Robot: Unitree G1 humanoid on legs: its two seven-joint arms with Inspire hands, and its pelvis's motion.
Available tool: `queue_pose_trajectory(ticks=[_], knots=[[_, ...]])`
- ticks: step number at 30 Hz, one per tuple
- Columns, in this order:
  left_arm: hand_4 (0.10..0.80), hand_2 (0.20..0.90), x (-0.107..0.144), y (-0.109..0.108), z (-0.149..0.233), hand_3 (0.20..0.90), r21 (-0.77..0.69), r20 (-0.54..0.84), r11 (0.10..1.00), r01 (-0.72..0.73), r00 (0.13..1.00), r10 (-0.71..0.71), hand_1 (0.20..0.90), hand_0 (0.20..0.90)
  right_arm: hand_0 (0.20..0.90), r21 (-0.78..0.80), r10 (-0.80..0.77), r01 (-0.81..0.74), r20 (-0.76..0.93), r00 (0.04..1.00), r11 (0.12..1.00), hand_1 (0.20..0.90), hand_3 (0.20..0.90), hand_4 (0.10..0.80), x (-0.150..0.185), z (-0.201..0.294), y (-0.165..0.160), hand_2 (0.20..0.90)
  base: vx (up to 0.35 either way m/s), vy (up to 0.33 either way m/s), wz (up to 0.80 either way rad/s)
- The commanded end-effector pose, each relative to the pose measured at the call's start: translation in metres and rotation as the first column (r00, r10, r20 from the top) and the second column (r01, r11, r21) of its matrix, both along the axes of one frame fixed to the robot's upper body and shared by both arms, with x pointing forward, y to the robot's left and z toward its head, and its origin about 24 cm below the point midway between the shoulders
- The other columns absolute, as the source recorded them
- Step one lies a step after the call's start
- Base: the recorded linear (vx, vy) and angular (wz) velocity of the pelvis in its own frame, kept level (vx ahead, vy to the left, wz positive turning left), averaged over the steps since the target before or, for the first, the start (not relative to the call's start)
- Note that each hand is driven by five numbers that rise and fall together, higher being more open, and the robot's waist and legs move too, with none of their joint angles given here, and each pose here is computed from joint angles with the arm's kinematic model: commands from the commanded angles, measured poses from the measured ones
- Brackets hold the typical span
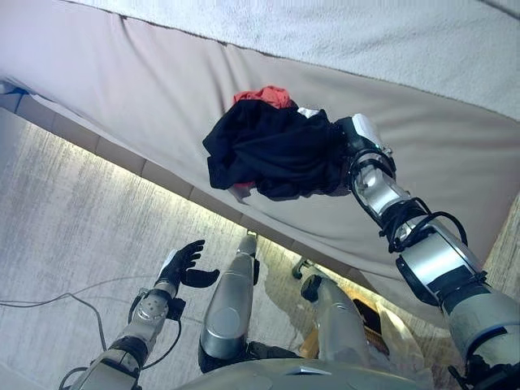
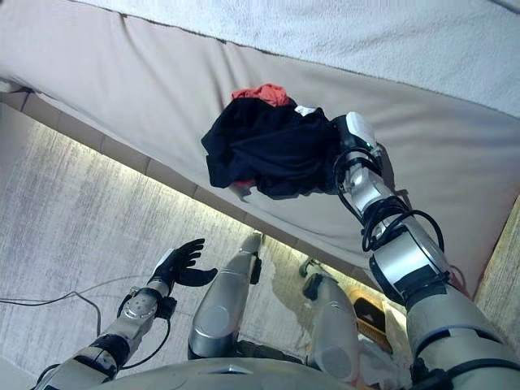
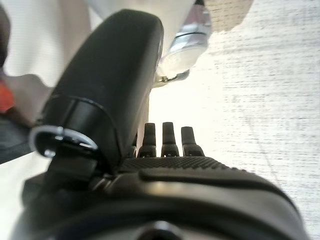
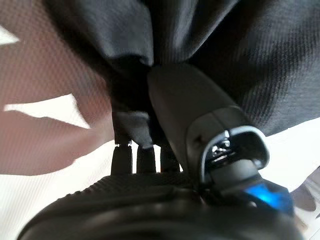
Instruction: Pick up the clothes from the bed and place them into the basket
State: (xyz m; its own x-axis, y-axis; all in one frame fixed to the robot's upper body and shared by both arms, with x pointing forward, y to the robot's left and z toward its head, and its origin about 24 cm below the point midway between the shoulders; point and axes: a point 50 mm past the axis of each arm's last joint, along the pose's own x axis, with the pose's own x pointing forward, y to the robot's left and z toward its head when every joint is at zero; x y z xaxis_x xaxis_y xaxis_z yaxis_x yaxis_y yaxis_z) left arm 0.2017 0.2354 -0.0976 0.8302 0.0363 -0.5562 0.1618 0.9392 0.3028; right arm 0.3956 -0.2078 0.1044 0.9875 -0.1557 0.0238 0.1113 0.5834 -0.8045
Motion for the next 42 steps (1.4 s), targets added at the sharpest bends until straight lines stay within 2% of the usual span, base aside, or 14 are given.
queue_pose_trajectory(ticks=[1,7,14,16,21,26,35,38,42], knots=[[0.800,0.900,-0.027,0.012,-0.009,0.900,0.051,-0.063,0.998,0.031,0.998,-0.028,0.900,0.900,0.300,0.103,-0.068,0.049,0.191,0.979,0.993,0.300,0.200,0.100,-0.001,0.034,-0.024,0.300,0.109,0.009,-0.09],[0.800,0.900,-0.050,0.011,-0.023,0.900,0.053,-0.151,0.999,-0.006,0.988,0.015,0.900,0.900,0.300,0.217,-0.075,0.025,0.227,0.971,0.976,0.300,0.200,0.100,-0.020,0.022,-0.034,0.300,0.112,0.040,-0.03],[0.800,0.900,-0.076,-0.005,-0.039,0.900,0.033,-0.251,0.998,-0.058,0.966,0.064,0.900,0.900,0.300,0.333,-0.072,-0.066,0.384,0.921,0.941,0.300,0.200,0.100,-0.067,0.011,-0.028,0.300,0.159,0.041,-0.11],[0.800,0.900,-0.082,-0.010,-0.042,0.900,0.021,-0.263,0.998,-0.055,0.963,0.058,0.900,0.900,0.300,0.345,-0.086,-0.094,0.471,0.878,0.934,0.300,0.200,0.100,-0.083,0.020,-0.032,0.300,0.103,0.013,-0.24],[0.800,0.900,-0.087,-0.014,-0.045,0.900,0.016,-0.276,0.999,-0.044,0.960,0.047,0.900,0.900,0.300,0.382,-0.128,-0.115,0.554,0.823,0.917,0.300,0.200,0.100,-0.097,0.036,-0.042,0.300,0.046,-0.023,-0.25],[0.800,0.900,-0.092,-0.017,-0.048,0.900,0.021,-0.298,0.999,-0.035,0.954,0.040,0.900,0.900,0.300,0.441,-0.222,-0.147,0.679,0.700,0.885,0.300,0.200,0.100,-0.115,0.067,-0.059,0.300,0.034,-0.046,-0.21],[0.800,0.900,-0.093,-0.023,-0.050,0.900,-0.001,-0.301,0.998,-0.070,0.951,0.067,0.900,0.900,0.300,0.463,-0.296,-0.201,0.787,0.540,0.863,0.300,0.200,0.100,-0.130,0.103,-0.071,0.300,0.002,0.000,-0.22],[0.800,0.900,-0.095,-0.026,-0.050,0.900,-0.029,-0.283,0.990,-0.137,0.951,0.123,0.900,0.900,0.300,0.493,-0.313,-0.226,0.781,0.541,0.840,0.300,0.200,0.100,-0.116,0.102,-0.055,0.300,-0.037,0.054,-1.21],[0.800,0.900,-0.095,-0.024,-0.050,0.900,-0.008,-0.286,0.997,-0.079,0.955,0.073,0.900,0.900,0.300,0.535,-0.406,-0.109,0.744,0.531,0.838,0.300,0.200,0.100,-0.116,0.087,-0.061,0.300,-0.069,0.132,-1.59]])
